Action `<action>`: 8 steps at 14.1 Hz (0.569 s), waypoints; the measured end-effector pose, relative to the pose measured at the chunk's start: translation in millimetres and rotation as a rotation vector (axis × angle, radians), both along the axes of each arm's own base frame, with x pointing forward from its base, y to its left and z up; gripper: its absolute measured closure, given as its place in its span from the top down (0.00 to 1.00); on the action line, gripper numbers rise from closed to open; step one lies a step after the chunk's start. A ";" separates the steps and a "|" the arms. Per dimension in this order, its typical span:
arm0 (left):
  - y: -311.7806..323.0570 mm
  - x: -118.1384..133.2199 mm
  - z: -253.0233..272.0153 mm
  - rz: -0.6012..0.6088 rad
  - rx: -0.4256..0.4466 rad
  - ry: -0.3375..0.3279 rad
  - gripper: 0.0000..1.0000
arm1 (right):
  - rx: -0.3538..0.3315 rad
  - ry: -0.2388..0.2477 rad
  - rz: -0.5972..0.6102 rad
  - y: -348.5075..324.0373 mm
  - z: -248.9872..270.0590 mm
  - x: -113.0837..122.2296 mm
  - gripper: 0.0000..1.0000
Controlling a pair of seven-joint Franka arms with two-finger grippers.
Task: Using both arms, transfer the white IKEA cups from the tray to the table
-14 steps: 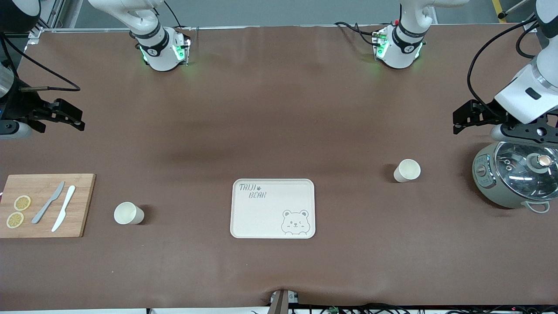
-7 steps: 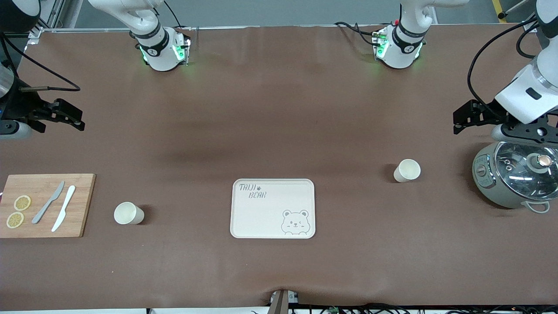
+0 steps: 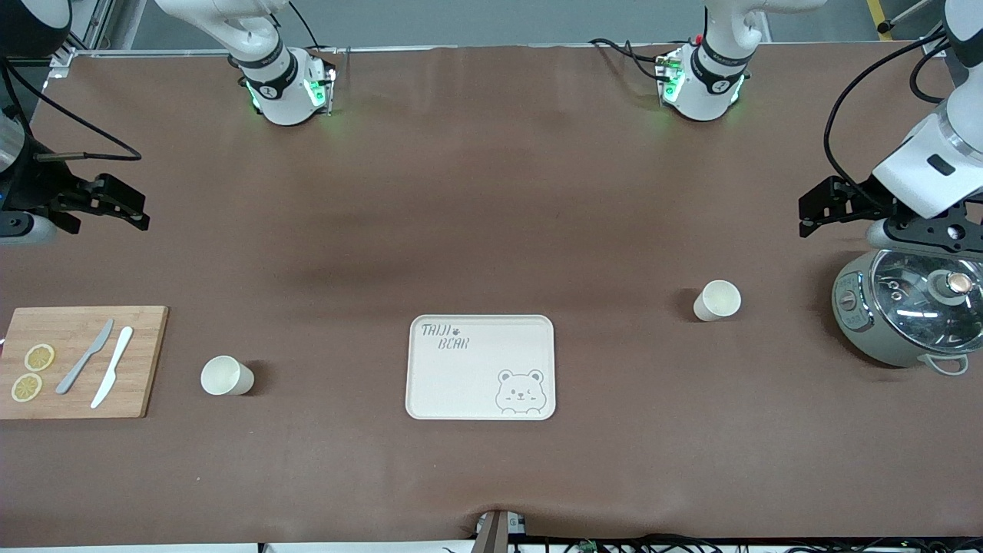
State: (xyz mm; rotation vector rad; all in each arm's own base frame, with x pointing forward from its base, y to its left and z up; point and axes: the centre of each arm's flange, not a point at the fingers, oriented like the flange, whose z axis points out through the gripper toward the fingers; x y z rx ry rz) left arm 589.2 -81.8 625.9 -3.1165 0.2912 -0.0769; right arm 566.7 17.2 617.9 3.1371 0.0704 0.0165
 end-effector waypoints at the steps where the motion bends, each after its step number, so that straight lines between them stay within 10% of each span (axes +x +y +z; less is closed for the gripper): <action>1: 0.1 0.1 0.1 0.000 0.000 -0.001 1.00 | 0.000 0.000 0.000 -0.1 0.0 0.0 1.00; 8: 0.6 0.3 0.2 0.001 0.000 -0.002 1.00 | -0.001 -0.014 -0.016 -8.4 -2.4 1.8 1.00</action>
